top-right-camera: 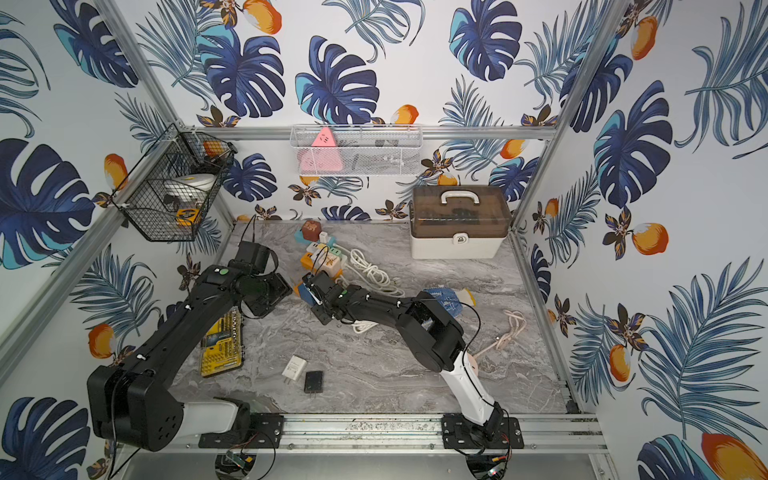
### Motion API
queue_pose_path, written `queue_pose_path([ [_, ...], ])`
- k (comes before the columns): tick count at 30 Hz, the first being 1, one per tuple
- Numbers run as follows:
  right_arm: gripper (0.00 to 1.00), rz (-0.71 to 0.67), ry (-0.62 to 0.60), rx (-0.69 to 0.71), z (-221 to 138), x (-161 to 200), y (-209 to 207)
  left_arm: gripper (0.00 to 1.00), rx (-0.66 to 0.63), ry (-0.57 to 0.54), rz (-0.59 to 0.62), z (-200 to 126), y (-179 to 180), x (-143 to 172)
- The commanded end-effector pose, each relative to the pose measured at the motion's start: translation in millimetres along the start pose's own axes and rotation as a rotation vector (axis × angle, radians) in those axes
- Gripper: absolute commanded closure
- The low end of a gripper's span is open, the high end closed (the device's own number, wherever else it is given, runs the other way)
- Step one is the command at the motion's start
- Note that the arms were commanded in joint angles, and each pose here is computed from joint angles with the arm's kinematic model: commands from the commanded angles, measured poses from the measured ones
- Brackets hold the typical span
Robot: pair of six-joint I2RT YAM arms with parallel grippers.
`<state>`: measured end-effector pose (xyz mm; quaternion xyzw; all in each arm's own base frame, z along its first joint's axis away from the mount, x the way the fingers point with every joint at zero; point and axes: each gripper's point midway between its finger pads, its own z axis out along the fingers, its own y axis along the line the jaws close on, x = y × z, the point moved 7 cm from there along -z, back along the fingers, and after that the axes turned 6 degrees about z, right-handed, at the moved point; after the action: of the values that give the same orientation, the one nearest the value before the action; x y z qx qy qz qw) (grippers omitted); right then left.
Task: Pull the plug off the socket
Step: Move the socket to the center of the board.
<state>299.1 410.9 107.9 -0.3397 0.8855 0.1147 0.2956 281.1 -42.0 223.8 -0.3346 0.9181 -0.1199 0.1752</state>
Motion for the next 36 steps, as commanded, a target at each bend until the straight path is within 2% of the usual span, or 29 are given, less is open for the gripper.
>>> queue_pose_path([
  [1, 0.8, 0.038, 0.043, -0.021, -16, 18, 2, 0.33, 0.013, -0.002, 0.009, 4, -2, -1],
  [9, 0.79, -0.08, 0.084, -0.101, -56, 65, 15, 0.32, -0.005, 0.084, -0.066, 21, 6, 13],
  [16, 0.78, -0.208, 0.11, -0.126, -69, 103, 36, 0.28, -0.152, 0.2, -0.286, 46, 34, 38],
  [19, 0.77, -0.215, 0.107, -0.128, -68, 104, 40, 0.26, -0.186, 0.22, -0.385, 53, 38, 44],
  [26, 0.76, -0.251, 0.098, -0.134, -65, 102, 44, 0.22, -0.265, 0.264, -0.516, 70, 32, 48],
  [32, 0.76, -0.264, 0.106, -0.139, -61, 102, 45, 0.22, -0.315, 0.331, -0.568, 96, 28, 58],
  [36, 0.75, -0.27, 0.115, -0.142, -58, 105, 46, 0.21, -0.359, 0.334, -0.579, 103, 31, 58],
])
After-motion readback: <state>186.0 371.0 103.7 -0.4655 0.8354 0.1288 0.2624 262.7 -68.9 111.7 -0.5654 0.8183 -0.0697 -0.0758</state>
